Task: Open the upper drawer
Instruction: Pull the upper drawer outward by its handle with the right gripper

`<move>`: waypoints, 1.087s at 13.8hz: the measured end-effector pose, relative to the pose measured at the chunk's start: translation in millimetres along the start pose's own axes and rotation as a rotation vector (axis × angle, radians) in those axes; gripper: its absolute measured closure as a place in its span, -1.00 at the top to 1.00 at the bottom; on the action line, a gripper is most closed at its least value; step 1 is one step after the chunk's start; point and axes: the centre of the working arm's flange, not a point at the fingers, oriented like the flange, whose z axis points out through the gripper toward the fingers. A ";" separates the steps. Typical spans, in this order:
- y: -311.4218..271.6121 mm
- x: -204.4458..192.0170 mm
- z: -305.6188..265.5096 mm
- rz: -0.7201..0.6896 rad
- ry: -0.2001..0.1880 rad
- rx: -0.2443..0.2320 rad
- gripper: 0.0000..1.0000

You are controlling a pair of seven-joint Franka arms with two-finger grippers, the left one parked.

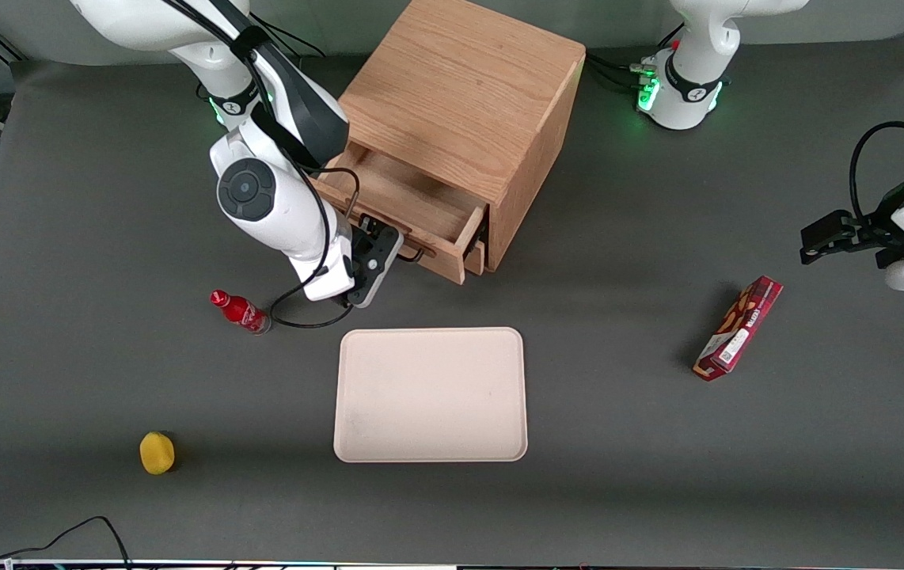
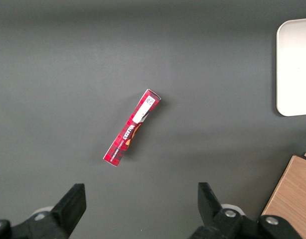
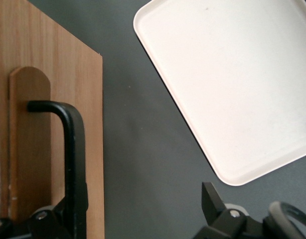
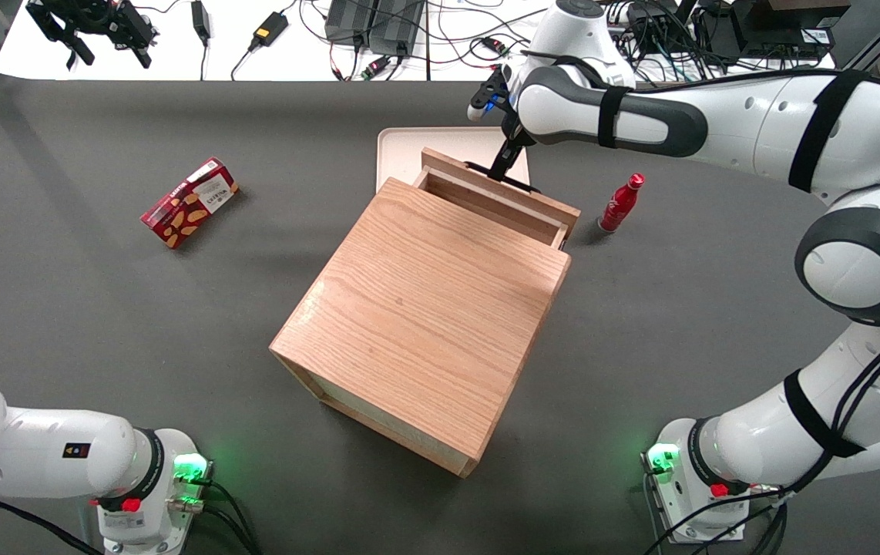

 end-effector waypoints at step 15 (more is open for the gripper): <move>66.7 -4.5 -12.8 0.035 -0.019 -0.021 1.00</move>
